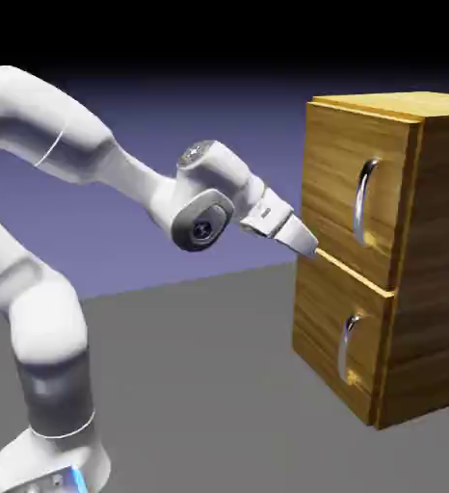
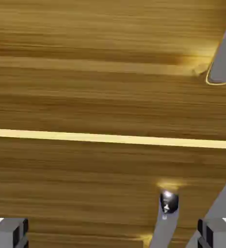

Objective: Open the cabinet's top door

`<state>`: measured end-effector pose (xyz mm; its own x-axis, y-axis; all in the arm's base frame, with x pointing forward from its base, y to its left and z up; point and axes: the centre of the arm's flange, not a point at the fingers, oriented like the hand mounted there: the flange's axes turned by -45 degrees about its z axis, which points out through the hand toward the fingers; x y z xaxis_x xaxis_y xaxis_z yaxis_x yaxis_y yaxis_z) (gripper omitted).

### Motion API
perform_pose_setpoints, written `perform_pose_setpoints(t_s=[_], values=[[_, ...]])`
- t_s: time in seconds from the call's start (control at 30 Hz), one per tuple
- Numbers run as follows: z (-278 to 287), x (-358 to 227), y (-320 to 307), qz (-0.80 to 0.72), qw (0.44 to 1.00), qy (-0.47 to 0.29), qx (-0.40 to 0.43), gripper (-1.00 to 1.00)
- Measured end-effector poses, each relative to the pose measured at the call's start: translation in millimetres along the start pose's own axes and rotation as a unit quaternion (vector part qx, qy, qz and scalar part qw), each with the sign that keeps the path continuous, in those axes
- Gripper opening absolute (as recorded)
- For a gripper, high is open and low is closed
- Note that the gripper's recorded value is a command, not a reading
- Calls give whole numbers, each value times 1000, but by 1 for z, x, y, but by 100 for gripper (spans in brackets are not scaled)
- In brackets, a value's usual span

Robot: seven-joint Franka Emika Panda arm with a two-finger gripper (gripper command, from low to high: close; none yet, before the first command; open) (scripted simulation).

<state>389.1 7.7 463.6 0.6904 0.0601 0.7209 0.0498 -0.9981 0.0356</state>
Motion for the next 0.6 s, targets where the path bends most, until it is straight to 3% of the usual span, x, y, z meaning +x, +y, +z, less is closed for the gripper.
perform_pose_setpoints(t_s=[0.6], values=[[-53,33,-21,-37,996,81,-4,0]])
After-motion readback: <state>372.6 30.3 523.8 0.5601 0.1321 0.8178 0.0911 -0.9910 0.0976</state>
